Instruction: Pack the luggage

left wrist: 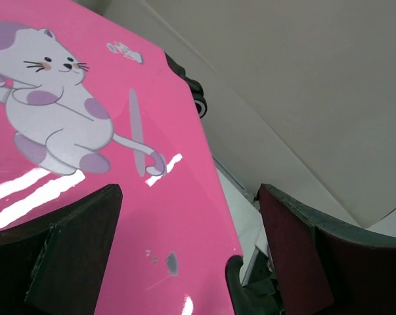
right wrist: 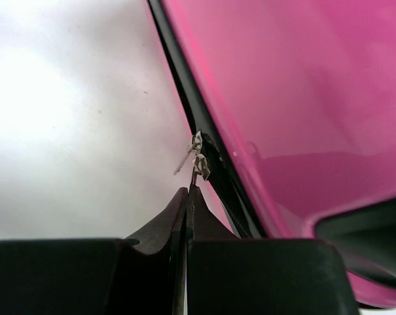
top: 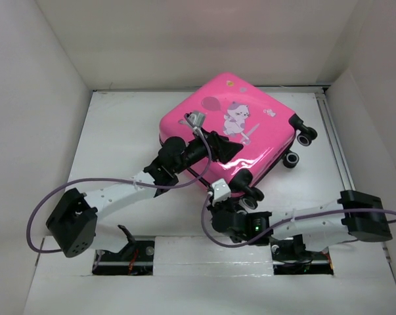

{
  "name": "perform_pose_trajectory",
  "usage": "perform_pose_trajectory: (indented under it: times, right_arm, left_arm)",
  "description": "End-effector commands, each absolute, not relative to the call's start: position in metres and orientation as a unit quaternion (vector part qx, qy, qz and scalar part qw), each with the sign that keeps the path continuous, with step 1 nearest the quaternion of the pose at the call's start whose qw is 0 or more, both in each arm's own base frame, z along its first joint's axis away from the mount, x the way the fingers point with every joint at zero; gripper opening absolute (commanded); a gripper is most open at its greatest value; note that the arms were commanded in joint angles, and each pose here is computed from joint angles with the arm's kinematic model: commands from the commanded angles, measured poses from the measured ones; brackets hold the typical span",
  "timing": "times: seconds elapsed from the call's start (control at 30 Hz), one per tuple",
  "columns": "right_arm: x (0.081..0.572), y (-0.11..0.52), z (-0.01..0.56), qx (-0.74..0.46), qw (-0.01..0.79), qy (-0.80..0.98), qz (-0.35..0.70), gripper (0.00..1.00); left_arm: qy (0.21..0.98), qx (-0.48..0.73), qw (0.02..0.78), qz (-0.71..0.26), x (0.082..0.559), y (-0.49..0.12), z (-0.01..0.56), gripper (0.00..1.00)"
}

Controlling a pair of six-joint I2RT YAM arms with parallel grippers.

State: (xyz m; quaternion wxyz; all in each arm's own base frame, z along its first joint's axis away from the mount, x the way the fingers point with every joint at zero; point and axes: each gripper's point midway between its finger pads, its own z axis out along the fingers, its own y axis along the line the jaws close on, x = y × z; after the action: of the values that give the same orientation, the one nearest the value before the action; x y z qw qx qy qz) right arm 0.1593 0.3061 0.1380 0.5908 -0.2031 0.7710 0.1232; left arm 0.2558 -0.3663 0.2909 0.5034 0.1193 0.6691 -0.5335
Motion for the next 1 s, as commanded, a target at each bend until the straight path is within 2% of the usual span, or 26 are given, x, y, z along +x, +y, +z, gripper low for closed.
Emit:
perform_pose_trajectory:
  times: [0.0, 0.17, 0.2, 0.23, 0.27, 0.3, 0.33, 0.37, 0.47, 0.6, 0.67, 0.73, 0.77, 0.8, 0.87, 0.93, 0.97]
  right_arm:
    - [0.16, 0.361, 0.193, -0.172, 0.619, 0.735, 0.216, 0.0]
    - [0.165, 0.359, 0.191, -0.175, 0.629, 0.734, 0.187, 0.0]
    - [0.165, 0.359, 0.195, -0.175, 0.629, 0.734, 0.187, 0.1]
    - [0.166, 0.36, 0.199, -0.177, 0.628, 0.735, 0.184, 0.4]
    - [0.164, 0.36, 0.203, -0.178, 0.624, 0.736, 0.19, 0.5]
    - [0.159, 0.357, 0.226, -0.189, 0.618, 0.735, 0.208, 0.7]
    - [0.159, 0.357, 0.226, -0.189, 0.618, 0.735, 0.208, 0.7]
    - [0.154, 0.357, 0.233, -0.195, 0.615, 0.734, 0.213, 0.73]
    - [0.152, 0.348, 0.26, -0.199, 0.62, 0.725, 0.226, 0.74]
    - [0.169, 0.31, 0.292, -0.178, 0.645, 0.719, 0.188, 0.75]
    - [0.188, 0.287, 0.318, -0.159, 0.665, 0.709, 0.173, 0.69]
    - [0.23, 0.257, 0.328, -0.128, 0.678, 0.71, 0.142, 0.61]
    - [0.249, 0.244, 0.336, -0.118, 0.684, 0.708, 0.129, 0.35]
    - [0.269, 0.228, 0.342, -0.109, 0.689, 0.708, 0.115, 0.2]
    - [0.32, 0.173, 0.357, -0.064, 0.694, 0.713, 0.075, 0.0]
    - [0.353, 0.135, 0.357, -0.028, 0.693, 0.719, 0.038, 0.0]
    - [0.375, 0.092, 0.362, 0.015, 0.695, 0.719, 0.009, 0.0]
  left_arm:
    - [0.737, 0.118, 0.407, -0.527, 0.244, -0.372, 0.227, 0.82]
    - [0.73, 0.103, 0.425, -0.525, 0.251, -0.35, 0.238, 0.82]
    - [0.728, 0.105, 0.433, -0.521, 0.251, -0.343, 0.244, 0.83]
    - [0.731, 0.097, 0.444, -0.509, 0.257, -0.336, 0.245, 0.85]
    - [0.734, 0.092, 0.454, -0.496, 0.259, -0.33, 0.246, 0.87]
    - [0.731, 0.064, 0.511, -0.449, 0.27, -0.304, 0.269, 0.94]
    - [0.731, 0.064, 0.511, -0.448, 0.27, -0.303, 0.27, 0.94]
    - [0.724, 0.042, 0.538, -0.43, 0.273, -0.288, 0.285, 1.0]
    - [0.711, 0.002, 0.579, -0.4, 0.278, -0.261, 0.311, 1.0]
    - [0.683, -0.071, 0.626, -0.37, 0.273, -0.214, 0.341, 1.0]
    - [0.675, -0.084, 0.628, -0.379, 0.267, -0.207, 0.343, 1.0]
    - [0.669, -0.089, 0.629, -0.386, 0.26, -0.2, 0.338, 1.0]
    - [0.67, -0.089, 0.624, -0.393, 0.257, -0.201, 0.336, 1.0]
    - [0.674, -0.092, 0.619, -0.393, 0.256, -0.2, 0.328, 1.0]
    - [0.677, -0.089, 0.608, -0.404, 0.249, -0.2, 0.321, 1.0]
    - [0.689, -0.09, 0.595, -0.405, 0.245, -0.2, 0.3, 1.0]
    - [0.684, -0.094, 0.592, -0.416, 0.239, -0.198, 0.298, 1.0]
